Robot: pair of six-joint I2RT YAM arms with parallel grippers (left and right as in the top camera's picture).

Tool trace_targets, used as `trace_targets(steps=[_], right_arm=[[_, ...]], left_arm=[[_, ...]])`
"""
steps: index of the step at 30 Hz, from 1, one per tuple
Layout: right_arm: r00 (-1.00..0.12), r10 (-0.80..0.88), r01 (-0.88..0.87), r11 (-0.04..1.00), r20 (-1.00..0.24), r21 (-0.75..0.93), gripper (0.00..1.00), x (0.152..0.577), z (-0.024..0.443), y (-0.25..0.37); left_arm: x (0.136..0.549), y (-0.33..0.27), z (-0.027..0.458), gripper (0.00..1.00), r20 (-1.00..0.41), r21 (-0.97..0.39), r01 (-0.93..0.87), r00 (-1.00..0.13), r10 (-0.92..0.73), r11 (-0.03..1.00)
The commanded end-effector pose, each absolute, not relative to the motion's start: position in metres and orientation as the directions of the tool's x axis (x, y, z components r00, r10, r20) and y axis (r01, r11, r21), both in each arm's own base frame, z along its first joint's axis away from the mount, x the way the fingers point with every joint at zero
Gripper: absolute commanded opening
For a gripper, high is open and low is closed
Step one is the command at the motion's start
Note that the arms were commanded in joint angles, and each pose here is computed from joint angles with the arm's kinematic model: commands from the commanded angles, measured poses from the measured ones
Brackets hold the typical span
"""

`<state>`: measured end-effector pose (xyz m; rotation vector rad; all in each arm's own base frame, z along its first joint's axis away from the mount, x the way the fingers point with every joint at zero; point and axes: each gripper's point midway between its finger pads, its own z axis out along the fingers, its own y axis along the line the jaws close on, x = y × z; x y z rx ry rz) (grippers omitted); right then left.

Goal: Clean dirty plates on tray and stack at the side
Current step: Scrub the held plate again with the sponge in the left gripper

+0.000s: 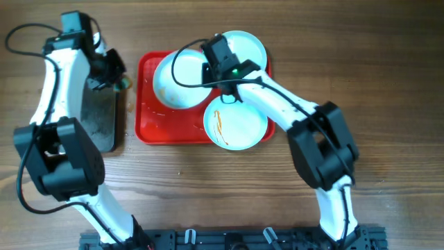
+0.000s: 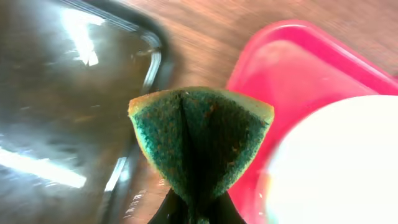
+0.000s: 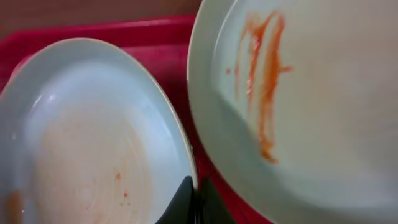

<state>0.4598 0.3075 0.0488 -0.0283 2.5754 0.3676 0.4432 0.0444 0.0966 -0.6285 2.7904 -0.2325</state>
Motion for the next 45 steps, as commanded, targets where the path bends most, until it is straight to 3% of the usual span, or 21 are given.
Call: trace_targets(steps=[1,4,9,13,19,25,30,34,39,45], right_arm=[[-0.899,0.142,-0.023,0.929,-0.413,0.369,0.04,0.451,0.023,0.327],[-0.906,0.161,-0.001,0.924,-0.392,0.383,0.04,0.452,0.011,0.329],[-0.911,0.153,-0.01,0.92,-0.383,0.392,0.04,0.451,0.009,0.33],[-0.912,0.153,-0.013,0.917,-0.381,0.399,0.04,0.451,0.009,0.331],[-0.913,0.152,-0.014,0.916,-0.379,0.401,0.04,0.451,0.009,0.332],[-0.913,0.149,-0.016,0.917,-0.38,0.399,0.04,0.451,0.009,0.332],[-0.914,0.149,-0.014,0.918,-0.377,0.397,0.04,0.45,0.009,0.331],[-0.915,0.148,-0.014,0.918,-0.375,0.395,0.05,0.449,0.008,0.331],[-0.915,0.148,-0.014,0.918,-0.375,0.396,0.04,0.449,0.008,0.331],[-0.919,0.144,-0.019,0.914,-0.367,0.406,0.04,0.448,0.009,0.333]], left_arm=[[0.455,0.015,0.095,0.04,-0.217,-0.271,-0.434,-0.842,-0.493,0.859],[0.458,-0.01,0.088,0.04,-0.227,-0.278,-0.392,-0.86,-0.457,0.877],[0.437,-0.046,0.038,0.04,-0.178,-0.286,-0.394,-0.874,-0.453,0.873],[0.418,-0.082,0.014,0.04,-0.114,-0.376,-0.343,-0.905,-0.41,0.861],[0.403,-0.081,-0.001,0.04,-0.109,-0.31,-0.339,-0.916,-0.387,0.888],[0.424,-0.019,0.0,0.04,-0.34,-0.02,-0.402,-0.859,-0.384,0.916],[0.47,-0.032,0.023,0.04,-0.539,-0.007,-0.292,-0.805,-0.25,0.956],[0.481,-0.043,0.035,0.04,-0.613,0.043,-0.292,-0.763,-0.206,0.955],[0.436,-0.069,0.007,0.04,-0.416,0.02,-0.197,-0.893,-0.171,0.98],[0.387,-0.118,-0.002,0.04,-0.111,-0.312,-0.145,-0.976,-0.187,0.939]])
